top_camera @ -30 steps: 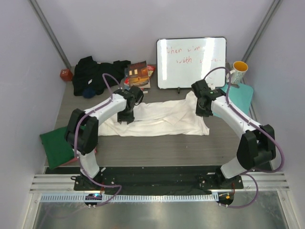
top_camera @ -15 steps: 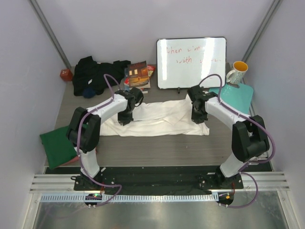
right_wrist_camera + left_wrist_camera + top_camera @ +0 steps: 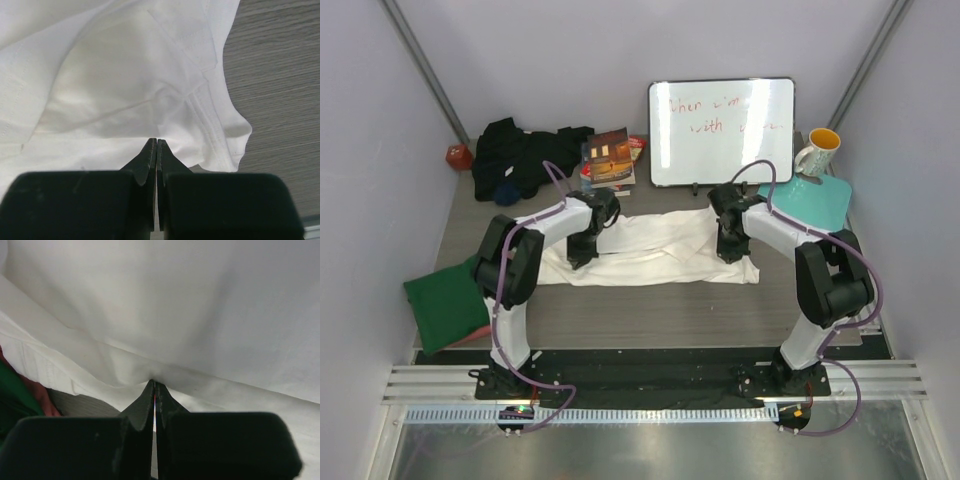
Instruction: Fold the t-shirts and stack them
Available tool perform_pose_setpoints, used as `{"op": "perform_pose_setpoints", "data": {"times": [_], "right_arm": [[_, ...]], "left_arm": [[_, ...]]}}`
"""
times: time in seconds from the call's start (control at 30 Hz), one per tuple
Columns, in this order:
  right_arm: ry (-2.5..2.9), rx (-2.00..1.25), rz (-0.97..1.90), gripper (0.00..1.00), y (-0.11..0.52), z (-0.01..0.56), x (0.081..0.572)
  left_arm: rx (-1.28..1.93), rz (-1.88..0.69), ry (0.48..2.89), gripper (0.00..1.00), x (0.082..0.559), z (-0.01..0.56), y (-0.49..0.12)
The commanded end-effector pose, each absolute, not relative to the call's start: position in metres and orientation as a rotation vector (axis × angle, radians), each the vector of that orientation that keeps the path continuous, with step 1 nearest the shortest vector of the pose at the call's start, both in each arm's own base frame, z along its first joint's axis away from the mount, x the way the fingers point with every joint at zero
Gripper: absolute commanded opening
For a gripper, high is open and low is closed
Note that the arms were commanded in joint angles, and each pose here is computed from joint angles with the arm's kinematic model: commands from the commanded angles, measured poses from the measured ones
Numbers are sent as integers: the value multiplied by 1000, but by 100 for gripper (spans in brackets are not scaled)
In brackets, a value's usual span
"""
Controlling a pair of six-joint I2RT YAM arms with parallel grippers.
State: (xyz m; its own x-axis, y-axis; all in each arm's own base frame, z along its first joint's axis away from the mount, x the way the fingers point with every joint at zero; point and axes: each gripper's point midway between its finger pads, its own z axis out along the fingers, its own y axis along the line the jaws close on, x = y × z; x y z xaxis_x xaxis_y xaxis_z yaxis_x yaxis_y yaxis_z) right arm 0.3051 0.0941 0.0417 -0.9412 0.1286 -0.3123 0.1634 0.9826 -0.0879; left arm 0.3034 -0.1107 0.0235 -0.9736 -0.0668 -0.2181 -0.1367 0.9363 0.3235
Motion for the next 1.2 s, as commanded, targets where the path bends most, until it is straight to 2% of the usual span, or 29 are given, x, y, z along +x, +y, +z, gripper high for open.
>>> {"op": "perform_pose_setpoints", "data": {"times": [0.0,0.43,0.7,1.17], "right_arm": [[2822,179,-164,3,96,35,305],[2867,158,-197,1,90,12,294],[2869,143,-201,1,89,12,292],[2874,137,-193,1,90,11,288]], "left_arm": [[-205,495,2834,0,320,23,-112],[-250,549,2776,0,343,40,-99],[-287,572,2798,0,354,27,-93],[-304,538,2723,0,395,48,-90]]}}
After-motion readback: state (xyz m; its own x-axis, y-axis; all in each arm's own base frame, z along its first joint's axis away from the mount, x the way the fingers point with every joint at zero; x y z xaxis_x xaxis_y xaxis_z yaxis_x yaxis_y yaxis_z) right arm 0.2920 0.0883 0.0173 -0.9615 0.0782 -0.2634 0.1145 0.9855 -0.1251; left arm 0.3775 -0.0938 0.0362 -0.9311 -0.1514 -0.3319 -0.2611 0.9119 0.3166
